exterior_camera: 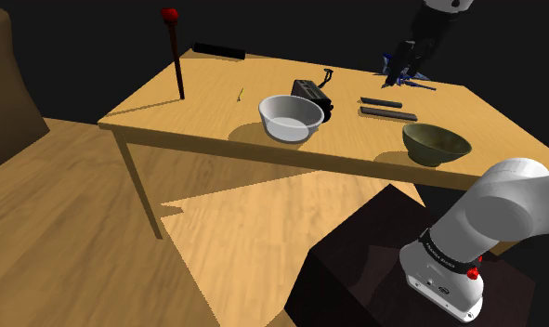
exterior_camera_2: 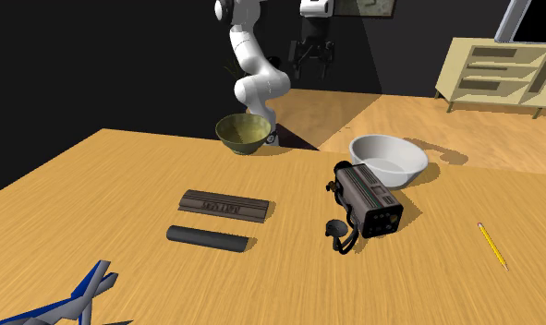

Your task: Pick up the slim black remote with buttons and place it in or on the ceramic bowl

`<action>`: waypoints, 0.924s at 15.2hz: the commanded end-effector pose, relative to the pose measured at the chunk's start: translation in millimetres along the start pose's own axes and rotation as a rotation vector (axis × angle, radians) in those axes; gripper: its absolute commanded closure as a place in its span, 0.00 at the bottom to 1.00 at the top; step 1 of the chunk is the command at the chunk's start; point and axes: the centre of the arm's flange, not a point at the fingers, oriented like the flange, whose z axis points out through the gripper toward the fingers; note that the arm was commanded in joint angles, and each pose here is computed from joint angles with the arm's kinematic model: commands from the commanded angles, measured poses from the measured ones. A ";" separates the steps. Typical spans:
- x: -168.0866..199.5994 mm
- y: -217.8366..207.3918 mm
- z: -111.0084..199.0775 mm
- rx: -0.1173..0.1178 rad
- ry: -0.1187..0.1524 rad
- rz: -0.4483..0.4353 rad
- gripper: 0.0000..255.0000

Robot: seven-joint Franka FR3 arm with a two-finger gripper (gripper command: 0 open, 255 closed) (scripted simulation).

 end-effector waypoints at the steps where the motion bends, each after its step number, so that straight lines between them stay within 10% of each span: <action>1: 0.0 0.0 0.0 0.000 0.000 0.000 0.00; 14: 32.9 148.0 86.8 0.025 -0.011 -0.256 0.00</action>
